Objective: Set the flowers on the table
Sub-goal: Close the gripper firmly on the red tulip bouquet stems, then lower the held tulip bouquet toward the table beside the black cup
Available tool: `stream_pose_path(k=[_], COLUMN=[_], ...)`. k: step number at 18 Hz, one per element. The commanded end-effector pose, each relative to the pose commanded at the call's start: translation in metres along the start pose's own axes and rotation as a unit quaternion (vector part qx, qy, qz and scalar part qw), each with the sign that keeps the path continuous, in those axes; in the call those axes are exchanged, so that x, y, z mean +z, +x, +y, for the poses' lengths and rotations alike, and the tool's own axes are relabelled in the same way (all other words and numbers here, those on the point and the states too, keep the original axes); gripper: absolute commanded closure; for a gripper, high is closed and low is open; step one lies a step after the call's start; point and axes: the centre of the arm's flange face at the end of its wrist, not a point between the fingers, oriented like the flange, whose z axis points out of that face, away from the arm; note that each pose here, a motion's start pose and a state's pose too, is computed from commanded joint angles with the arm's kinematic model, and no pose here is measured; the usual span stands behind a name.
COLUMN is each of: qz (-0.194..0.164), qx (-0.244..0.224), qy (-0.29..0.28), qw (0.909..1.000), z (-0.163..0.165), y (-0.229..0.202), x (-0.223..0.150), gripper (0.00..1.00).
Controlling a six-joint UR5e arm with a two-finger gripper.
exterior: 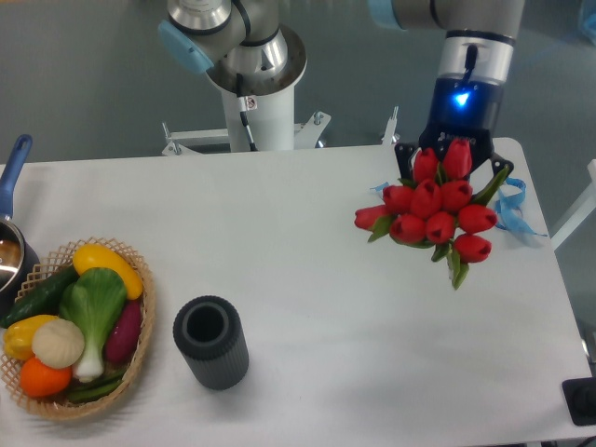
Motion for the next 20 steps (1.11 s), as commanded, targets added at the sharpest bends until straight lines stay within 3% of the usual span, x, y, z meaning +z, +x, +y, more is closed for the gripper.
stream_pose_path(k=[2,4,8,11,16,17,20], qz=[0.004,0.003,0.013,0.031,0.05,0.056,0.079], qx=[0.006,0.04,0.096,0.134,0.196,0.205,0.207], qy=[-0.036,-0.078,-0.165,-0.245,-0.365,-0.377,-0.388], qw=[0.9993,0.9961,0.9816,0.9599,0.9086,0.9016,0.8946], z=[-0.002,-0.003,0.003,0.011,0.022,0.023,0.034], y=[0.009,0.019,0.036,0.051,0.085,0.091,0.102], x=[0.007,0.016,0.039,0.069,0.134,0.146,0.184], gripper=[0.65,0.65,0.65,0.65,0.65,0.65,0.65])
